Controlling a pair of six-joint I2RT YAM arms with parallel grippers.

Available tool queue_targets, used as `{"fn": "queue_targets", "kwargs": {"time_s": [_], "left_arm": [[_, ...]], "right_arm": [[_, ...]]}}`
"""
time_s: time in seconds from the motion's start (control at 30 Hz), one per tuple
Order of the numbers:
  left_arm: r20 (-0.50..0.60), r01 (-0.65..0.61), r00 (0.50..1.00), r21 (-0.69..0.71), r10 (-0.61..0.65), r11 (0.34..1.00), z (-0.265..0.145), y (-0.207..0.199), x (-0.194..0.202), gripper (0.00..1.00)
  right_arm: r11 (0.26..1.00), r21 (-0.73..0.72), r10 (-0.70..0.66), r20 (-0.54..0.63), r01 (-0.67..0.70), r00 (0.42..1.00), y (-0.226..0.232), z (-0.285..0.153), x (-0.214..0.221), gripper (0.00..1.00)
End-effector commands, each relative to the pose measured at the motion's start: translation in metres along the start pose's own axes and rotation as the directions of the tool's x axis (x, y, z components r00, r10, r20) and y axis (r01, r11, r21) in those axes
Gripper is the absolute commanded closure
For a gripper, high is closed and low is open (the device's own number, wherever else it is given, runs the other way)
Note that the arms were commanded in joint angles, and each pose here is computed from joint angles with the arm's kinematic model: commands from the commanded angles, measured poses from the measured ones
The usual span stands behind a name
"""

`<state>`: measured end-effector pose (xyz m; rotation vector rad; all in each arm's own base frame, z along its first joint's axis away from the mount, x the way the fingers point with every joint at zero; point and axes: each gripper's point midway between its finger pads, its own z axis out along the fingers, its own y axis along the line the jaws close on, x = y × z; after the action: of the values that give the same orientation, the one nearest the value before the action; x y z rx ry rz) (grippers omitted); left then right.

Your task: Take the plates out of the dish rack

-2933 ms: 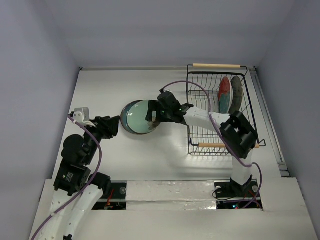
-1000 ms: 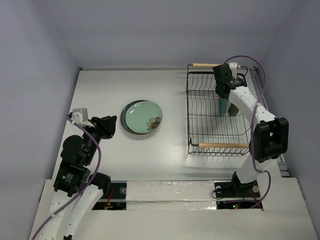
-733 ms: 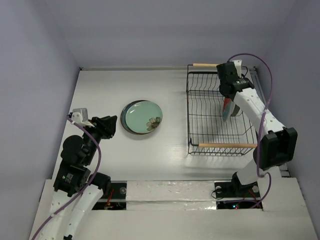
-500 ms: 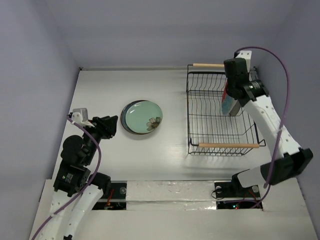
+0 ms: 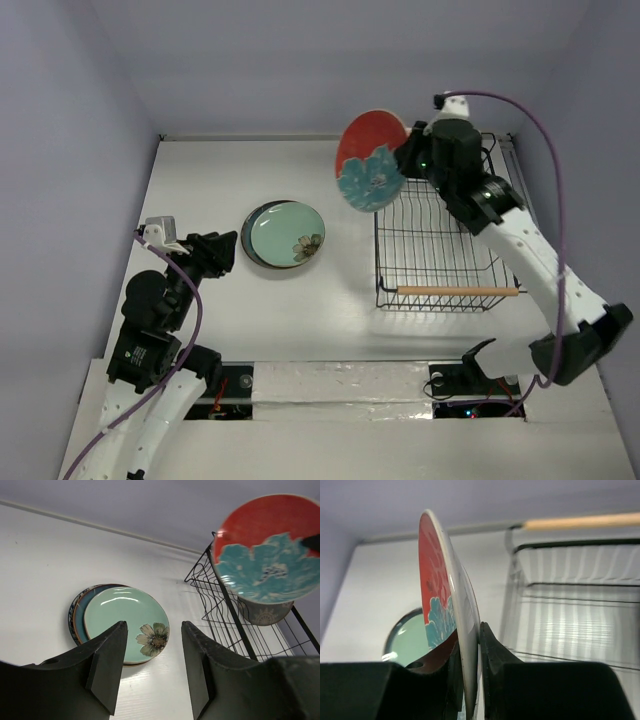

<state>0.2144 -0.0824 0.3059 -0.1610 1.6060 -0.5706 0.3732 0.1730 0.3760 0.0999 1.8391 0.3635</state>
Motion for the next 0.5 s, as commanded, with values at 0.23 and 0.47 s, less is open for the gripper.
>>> {"fn": "queue_targets", "kwargs": {"time_s": [0.23, 0.47], "left_arm": [[0.021, -0.001, 1.000, 0.005, 0.001, 1.000, 0.005, 0.000, -0.004, 0.55], [0.014, -0.003, 1.000, 0.011, 0.002, 1.000, 0.006, -0.001, -0.003, 0.55]], "right_arm": [[0.776, -0.521, 0.329, -0.145, -0.355, 0.933, 0.154, 0.055, 0.028, 1.00], [0.743, -0.479, 0.359, -0.303, -0.467, 0.883, 0.173, 0.091, 0.105, 1.00]]}}
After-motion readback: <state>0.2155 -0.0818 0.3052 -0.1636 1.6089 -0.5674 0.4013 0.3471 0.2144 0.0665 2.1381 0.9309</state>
